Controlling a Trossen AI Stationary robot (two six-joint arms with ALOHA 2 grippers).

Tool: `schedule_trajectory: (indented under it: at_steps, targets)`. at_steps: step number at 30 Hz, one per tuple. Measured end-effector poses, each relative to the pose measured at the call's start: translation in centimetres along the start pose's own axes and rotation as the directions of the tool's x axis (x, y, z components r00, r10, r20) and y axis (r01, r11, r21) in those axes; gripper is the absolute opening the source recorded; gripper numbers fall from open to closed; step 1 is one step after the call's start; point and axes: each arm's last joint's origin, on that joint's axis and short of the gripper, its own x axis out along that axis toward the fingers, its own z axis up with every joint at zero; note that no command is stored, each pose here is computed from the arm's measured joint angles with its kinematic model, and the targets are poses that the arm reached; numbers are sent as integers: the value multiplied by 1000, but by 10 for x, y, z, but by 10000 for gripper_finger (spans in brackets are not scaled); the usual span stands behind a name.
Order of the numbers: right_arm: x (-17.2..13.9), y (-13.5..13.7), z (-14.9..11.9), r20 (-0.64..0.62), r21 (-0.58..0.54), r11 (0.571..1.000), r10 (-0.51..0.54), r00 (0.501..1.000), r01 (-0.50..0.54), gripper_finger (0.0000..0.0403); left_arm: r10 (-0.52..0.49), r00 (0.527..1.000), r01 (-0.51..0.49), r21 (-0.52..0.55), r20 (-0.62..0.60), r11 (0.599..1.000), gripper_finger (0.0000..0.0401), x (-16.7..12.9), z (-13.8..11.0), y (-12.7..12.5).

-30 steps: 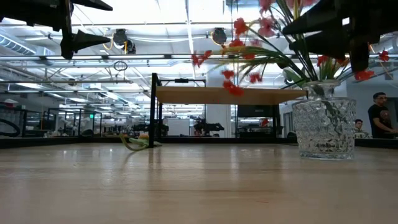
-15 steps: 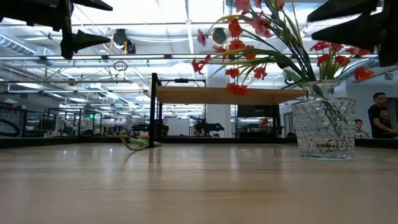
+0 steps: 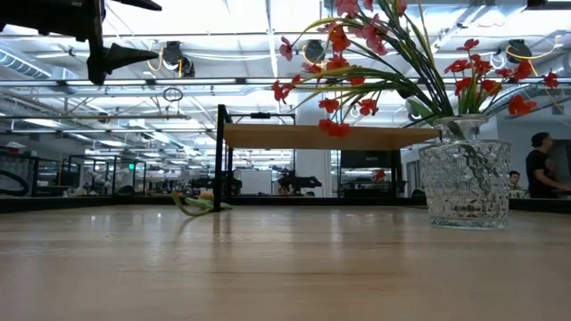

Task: Pick and place flowers into a vace then onto a shelf
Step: Put the pink flower into the bottom transparent vase

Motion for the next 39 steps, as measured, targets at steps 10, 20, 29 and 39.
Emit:
schedule_trajectory:
  at_steps: [10,20,29,39]
  targets:
    - [20,-1,44,71,117,993,26,997,-34,144,-47,999,51,-243,23,969,351,0,3,-4]
    - [26,-14,98,143,35,999,33,989,-38,143,139,968,-218,-423,-210,880,351,28,-35,10]
    - [27,-17,103,133,-135,991,29,991,-11,143,292,769,-549,-353,-568,758,351,67,-84,33]
    - [27,-15,97,114,-232,973,29,993,-2,144,290,480,-720,-183,-828,669,351,108,-115,34]
